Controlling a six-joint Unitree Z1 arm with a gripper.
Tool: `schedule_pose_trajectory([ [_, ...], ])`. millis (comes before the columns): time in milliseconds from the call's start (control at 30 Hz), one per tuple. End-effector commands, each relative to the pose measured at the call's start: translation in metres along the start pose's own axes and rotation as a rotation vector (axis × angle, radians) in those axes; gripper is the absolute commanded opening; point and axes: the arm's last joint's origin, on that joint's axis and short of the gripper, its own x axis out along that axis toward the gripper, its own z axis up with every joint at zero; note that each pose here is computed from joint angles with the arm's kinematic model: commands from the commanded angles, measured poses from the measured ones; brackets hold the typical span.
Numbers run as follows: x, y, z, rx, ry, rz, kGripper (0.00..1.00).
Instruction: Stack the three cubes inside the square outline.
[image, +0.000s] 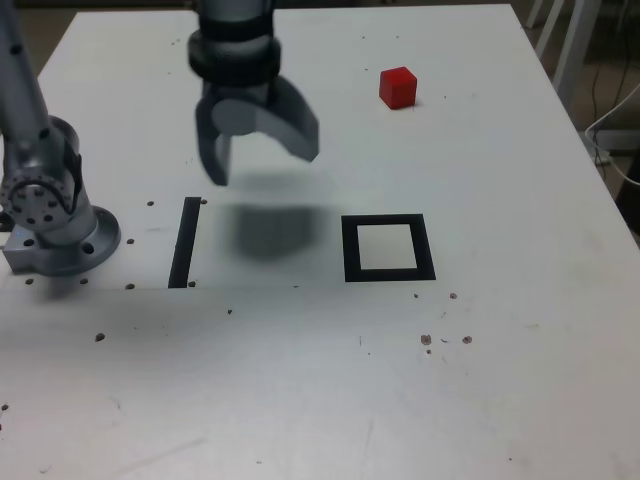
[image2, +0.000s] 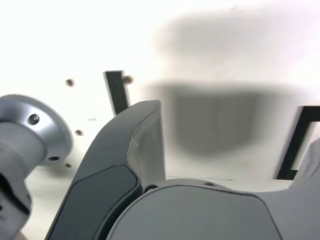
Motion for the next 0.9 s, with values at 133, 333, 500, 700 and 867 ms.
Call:
schedule_pose_trajectory([
  [133,-0.006,0.02,0.017,-0.03,-0.005,-0.009,0.99],
  [333,-0.014,0.042,0.032,-0.073,-0.027,-0.01,0.99],
  [500,-0.017,0.062,0.047,-0.116,-0.032,-0.008,0.99],
  [700,-0.02,0.086,0.068,-0.165,-0.043,-0.006,0.99],
  [867,-0.02,0.108,0.085,-0.196,-0.046,-0.006,0.99],
])
